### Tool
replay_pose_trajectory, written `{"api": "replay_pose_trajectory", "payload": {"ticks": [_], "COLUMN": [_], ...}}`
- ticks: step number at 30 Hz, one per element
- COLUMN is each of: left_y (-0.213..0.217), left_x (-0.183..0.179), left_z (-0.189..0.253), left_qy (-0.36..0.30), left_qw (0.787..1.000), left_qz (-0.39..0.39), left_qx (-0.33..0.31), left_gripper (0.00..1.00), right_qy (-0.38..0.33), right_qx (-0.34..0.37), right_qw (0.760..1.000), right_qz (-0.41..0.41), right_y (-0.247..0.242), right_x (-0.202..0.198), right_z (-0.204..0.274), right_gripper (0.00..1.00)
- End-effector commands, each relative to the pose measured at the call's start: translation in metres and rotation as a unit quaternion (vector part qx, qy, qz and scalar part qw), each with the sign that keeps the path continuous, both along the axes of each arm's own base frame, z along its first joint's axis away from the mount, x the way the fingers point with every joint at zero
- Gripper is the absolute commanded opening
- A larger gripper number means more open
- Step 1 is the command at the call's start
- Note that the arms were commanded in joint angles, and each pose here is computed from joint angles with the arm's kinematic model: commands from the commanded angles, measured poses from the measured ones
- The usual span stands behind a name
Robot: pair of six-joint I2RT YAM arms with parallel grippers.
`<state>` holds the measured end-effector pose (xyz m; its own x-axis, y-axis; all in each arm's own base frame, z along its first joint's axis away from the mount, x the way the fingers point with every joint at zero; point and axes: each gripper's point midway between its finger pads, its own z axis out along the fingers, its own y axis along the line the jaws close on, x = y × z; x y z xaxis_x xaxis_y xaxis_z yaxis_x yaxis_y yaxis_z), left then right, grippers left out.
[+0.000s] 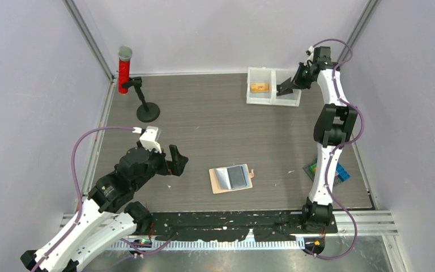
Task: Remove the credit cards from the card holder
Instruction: Place the credit card in the storage box.
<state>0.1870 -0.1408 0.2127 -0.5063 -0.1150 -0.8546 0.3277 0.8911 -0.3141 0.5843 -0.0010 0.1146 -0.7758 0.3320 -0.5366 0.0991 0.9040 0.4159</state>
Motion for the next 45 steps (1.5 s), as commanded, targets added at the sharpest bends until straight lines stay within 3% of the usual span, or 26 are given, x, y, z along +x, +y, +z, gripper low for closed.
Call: {"api": "replay_pose_trajectory", "payload": {"ticks": [1,13,20,31,45], "left_y": [0.0,-0.009,-0.014,-0.013,-0.008], "left_x": [0.01,0.018,0.021,0.022,0.019], "left_z": [0.015,0.01,0.009,0.007,-0.008], "left_qy": [-0.034,-0.031,-0.027,-0.026,-0.007], "left_qw": [0.999,0.999,1.0,1.0,1.0], "left_qz": [0.009,0.005,0.001,0.006,0.015], "left_qx": [-0.006,-0.002,-0.002,-0.003,0.009], "left_gripper": [0.99,0.99,0.99,0.99,0.99], "right_qy": [-0.045,-0.043,-0.052,-0.076,-0.111], "right_qx": [0.005,0.004,-0.01,-0.03,-0.024], "right_qw": [0.998,0.998,0.998,0.997,0.993], "right_qz": [0.032,0.051,0.038,0.015,0.013], "right_y": [0.005,0.0,-0.01,-0.02,-0.008], "right_x": [0.017,0.021,0.029,0.043,0.034], "right_z": [0.016,-0.003,-0.005,0.002,0.06], "right_gripper": [0.05,0.07,0.15,0.2,0.24]}}
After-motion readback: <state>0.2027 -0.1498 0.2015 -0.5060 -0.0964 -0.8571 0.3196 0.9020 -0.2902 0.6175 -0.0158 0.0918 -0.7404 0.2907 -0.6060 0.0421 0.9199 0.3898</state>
